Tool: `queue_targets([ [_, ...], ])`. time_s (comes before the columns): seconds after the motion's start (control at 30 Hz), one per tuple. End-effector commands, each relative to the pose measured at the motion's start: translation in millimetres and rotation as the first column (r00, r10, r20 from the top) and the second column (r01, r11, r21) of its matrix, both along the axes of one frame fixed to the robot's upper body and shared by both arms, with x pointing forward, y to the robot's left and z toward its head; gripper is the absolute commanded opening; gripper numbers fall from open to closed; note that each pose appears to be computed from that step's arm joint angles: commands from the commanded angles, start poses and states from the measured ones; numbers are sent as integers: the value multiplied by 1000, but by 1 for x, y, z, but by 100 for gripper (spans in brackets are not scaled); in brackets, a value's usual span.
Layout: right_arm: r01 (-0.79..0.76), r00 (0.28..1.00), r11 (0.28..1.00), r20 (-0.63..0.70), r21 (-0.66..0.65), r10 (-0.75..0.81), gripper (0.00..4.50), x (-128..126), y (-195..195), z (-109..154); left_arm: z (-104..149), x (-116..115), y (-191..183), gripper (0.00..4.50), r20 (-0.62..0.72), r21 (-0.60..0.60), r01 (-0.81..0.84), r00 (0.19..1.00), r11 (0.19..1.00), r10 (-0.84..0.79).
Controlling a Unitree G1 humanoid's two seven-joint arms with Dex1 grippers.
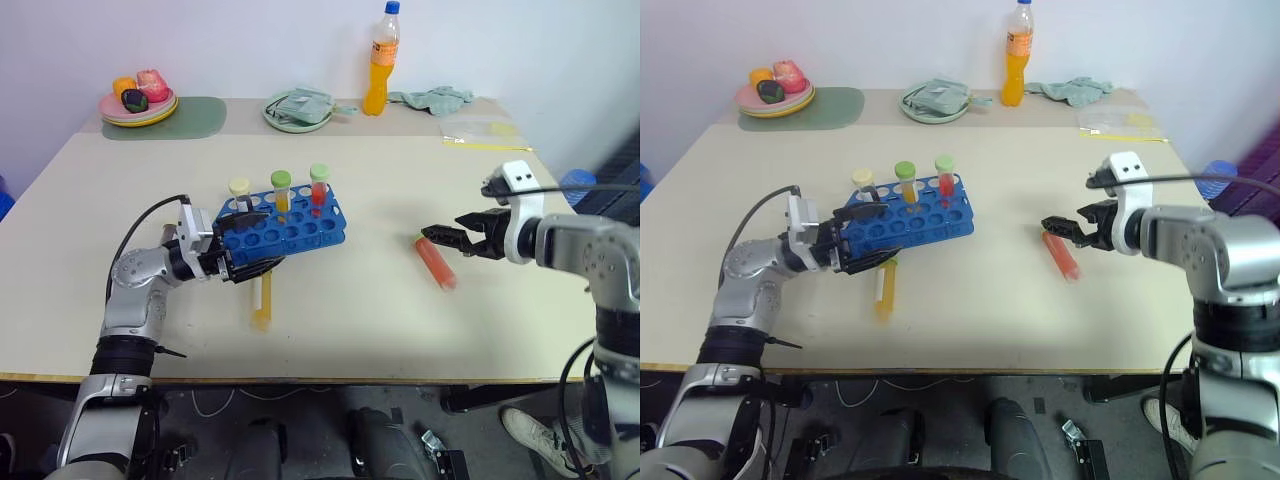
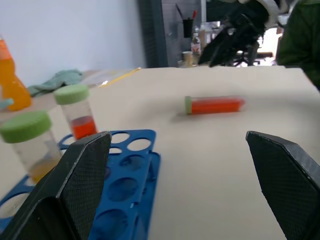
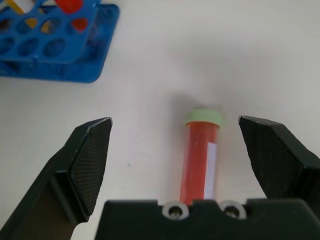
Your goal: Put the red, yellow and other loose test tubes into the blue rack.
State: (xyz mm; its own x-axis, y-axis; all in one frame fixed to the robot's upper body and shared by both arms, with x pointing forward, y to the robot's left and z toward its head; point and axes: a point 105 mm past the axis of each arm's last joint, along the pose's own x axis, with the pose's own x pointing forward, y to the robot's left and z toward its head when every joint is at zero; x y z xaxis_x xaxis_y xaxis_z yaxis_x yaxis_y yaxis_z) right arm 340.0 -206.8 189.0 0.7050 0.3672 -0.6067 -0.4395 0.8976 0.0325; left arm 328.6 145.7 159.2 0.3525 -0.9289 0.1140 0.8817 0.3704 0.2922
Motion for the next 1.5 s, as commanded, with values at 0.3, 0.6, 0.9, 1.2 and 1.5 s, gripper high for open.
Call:
queue_targets([
  [0.3,100,981,974,-142,-203,-131,450,36,-5,-47,1,-21,2,444,26,-16,-40,999,999,41],
  [0.6,80,978,965,-166,-249,-124,450,48,-8,-52,2,-26,7,444,22,-26,-82,996,996,83],
  [0.9,35,971,962,-217,-272,-97,450,41,-13,-63,4,-27,4,444,28,-33,-88,996,996,89],
  [1.2,39,967,960,-230,-278,-106,424,41,-15,-71,5,-26,4,449,34,-36,-92,995,995,93],
  [1.5,16,976,960,-204,-280,-75,81,42,-10,-71,5,-27,5,450,34,-35,-98,995,995,99],
])
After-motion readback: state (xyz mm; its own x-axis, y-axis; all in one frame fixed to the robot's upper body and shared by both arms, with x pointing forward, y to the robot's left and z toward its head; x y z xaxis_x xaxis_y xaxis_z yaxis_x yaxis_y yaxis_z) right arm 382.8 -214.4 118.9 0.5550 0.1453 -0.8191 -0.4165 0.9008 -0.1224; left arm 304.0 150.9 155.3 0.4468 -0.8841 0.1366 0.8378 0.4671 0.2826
